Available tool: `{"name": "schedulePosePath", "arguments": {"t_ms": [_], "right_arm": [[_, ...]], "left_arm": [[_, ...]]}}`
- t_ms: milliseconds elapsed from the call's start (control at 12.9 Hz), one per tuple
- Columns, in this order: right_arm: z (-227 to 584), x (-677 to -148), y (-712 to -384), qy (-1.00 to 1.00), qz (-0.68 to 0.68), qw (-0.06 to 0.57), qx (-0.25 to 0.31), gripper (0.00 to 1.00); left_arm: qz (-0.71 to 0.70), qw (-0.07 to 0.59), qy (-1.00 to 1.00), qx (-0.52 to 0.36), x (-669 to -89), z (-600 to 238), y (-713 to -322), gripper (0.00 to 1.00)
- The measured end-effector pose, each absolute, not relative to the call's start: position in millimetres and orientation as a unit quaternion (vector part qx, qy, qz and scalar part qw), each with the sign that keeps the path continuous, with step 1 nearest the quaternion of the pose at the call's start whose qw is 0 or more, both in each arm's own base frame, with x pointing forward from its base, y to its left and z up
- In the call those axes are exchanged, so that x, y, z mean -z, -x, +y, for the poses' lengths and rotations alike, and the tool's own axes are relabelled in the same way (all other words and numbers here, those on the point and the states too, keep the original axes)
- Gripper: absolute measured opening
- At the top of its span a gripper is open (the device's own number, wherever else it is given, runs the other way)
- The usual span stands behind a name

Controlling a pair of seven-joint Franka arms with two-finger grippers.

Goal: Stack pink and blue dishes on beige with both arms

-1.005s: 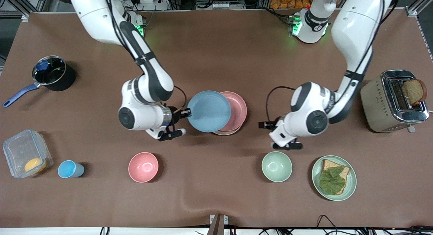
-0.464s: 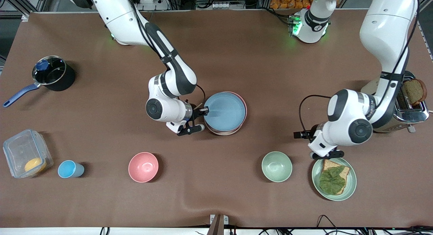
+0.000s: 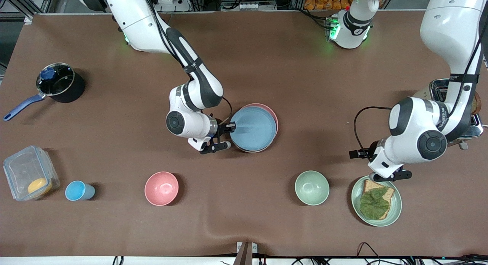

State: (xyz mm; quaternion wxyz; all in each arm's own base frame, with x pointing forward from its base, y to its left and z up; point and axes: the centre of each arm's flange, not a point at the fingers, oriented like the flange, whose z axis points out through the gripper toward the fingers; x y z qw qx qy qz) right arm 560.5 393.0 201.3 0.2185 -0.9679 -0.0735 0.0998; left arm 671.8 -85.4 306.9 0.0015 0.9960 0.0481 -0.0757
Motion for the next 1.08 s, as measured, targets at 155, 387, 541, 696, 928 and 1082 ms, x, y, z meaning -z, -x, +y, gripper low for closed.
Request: {"name": "schedulePosePath", "arguments": {"t_ms": [155,387,541,696,928,1082], "right_arm": [[393,-202,-561,0.968,-0.074,0.218,-0.099,0.44],[389,-206,-567,0.969,-0.073,0.216,-0.092,0.77],[377,-217,-579,0.973,-0.082,0.201,-0.082,0.99],[350,-248,-599,0.979,-0.103,0.163,-0.068,1.00],[312,-317,-621,0.984,-0.135,0.104,-0.052,1.00],[283,-354,-632,0.987,-0.132,0.079,-0.051,1.00]], "left_arm": [[0.048,-0.001,-0.996,0.073,-316,-85,-671,1.00],[0.048,-0.004,-0.996,0.070,-326,-84,-670,1.00],[0.048,-0.005,-0.997,0.064,-336,-84,-670,1.00],[0.048,-0.007,-0.997,0.061,-345,-84,-669,1.00],[0.044,-0.014,-0.997,0.059,-369,-83,-664,1.00],[0.024,-0.026,-0.998,0.059,-393,-79,-655,1.00]]}}
